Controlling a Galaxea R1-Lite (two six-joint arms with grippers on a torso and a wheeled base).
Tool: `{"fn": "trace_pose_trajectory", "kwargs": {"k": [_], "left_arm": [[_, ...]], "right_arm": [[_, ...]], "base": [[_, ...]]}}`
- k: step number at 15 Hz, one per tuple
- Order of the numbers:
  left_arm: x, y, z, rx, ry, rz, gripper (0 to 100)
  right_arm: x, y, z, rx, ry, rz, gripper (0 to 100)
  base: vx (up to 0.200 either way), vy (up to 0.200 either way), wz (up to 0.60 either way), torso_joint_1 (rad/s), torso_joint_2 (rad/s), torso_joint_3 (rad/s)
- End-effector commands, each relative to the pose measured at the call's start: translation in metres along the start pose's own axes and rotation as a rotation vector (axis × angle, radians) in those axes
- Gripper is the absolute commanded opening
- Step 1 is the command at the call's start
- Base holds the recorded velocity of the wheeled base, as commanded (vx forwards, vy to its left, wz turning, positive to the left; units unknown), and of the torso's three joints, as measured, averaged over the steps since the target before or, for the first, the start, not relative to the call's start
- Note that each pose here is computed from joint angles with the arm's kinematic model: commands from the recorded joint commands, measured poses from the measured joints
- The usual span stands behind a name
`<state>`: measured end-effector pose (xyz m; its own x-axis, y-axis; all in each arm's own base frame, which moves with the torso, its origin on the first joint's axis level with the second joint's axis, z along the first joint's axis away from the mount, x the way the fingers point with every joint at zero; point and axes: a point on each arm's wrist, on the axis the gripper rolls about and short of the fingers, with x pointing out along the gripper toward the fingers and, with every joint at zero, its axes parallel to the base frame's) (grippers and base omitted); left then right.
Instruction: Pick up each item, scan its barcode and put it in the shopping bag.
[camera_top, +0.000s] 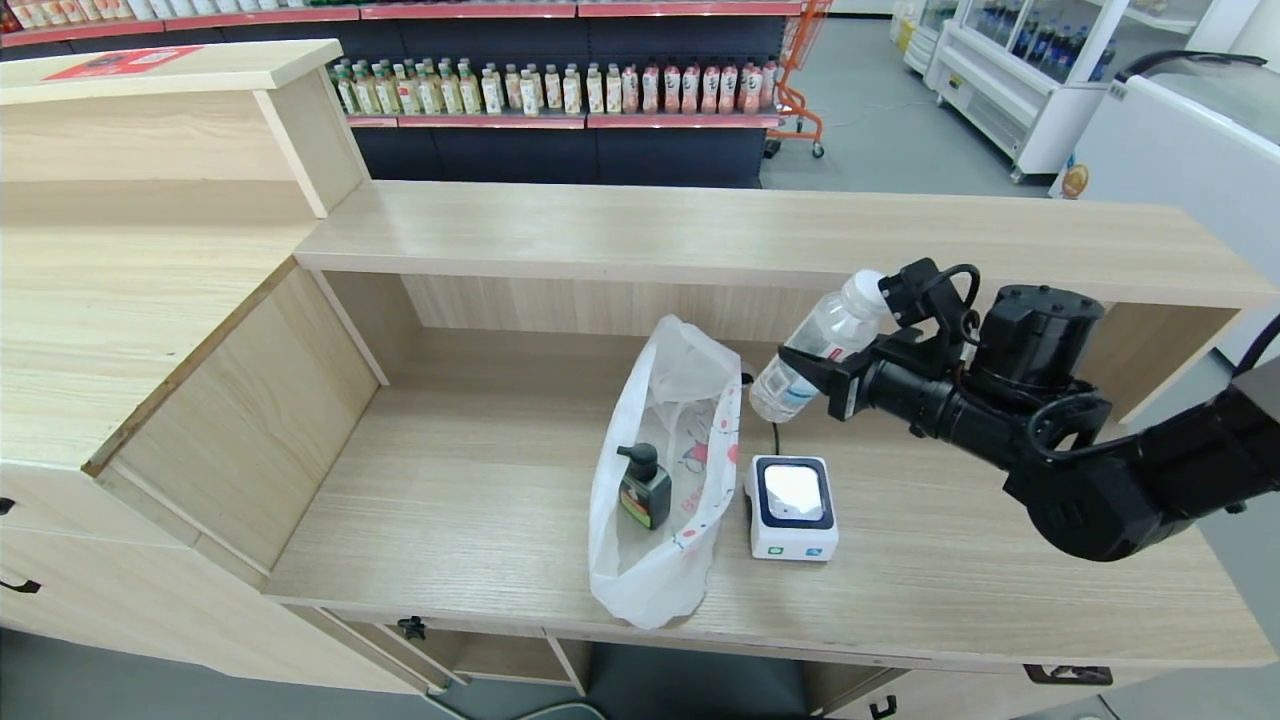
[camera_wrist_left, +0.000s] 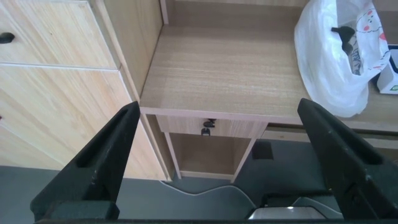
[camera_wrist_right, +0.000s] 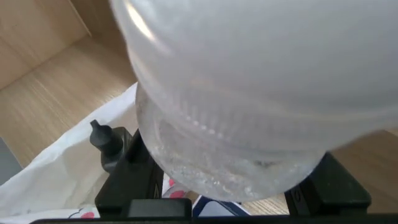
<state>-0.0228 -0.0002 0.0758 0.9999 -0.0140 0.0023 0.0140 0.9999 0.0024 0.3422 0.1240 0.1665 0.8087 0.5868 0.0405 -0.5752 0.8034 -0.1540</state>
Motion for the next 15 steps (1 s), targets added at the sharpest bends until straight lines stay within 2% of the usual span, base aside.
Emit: {"fn": "trace_pose_trajectory", "kwargs": {"k": [1, 5, 8, 10, 15], "left_arm": [[0.000, 0.000, 0.000, 0.001, -0.001, 0.000, 100], [0.000, 0.000, 0.000, 0.001, -0.001, 0.000, 100], [0.000, 0.000, 0.000, -0.002, 0.001, 0.000, 100], [0.000, 0.000, 0.000, -0.002, 0.001, 0.000, 100], [0.000, 0.000, 0.000, -0.002, -0.001, 0.000, 100]], "right_arm": [[0.006, 0.005, -0.008, 0.006, 0.016, 0.027, 0], [0.016, 0.008, -0.015, 0.007, 0.018, 0.046, 0], [0.035, 0.005, -0.024, 0.004, 0.010, 0.048, 0], [0.038, 0.007, -0.036, 0.013, 0.028, 0.055, 0], [0.051, 0.011, -0.073, 0.017, 0.006, 0.125, 0]], "base": [[0.000, 0.200, 0.00, -0.012, -0.01, -0.002], [0.000, 0.200, 0.00, 0.007, 0.00, 0.006], [0.000, 0.000, 0.00, 0.000, 0.00, 0.000], [0.000, 0.000, 0.00, 0.000, 0.00, 0.000], [0.000, 0.000, 0.00, 0.000, 0.00, 0.000]]}}
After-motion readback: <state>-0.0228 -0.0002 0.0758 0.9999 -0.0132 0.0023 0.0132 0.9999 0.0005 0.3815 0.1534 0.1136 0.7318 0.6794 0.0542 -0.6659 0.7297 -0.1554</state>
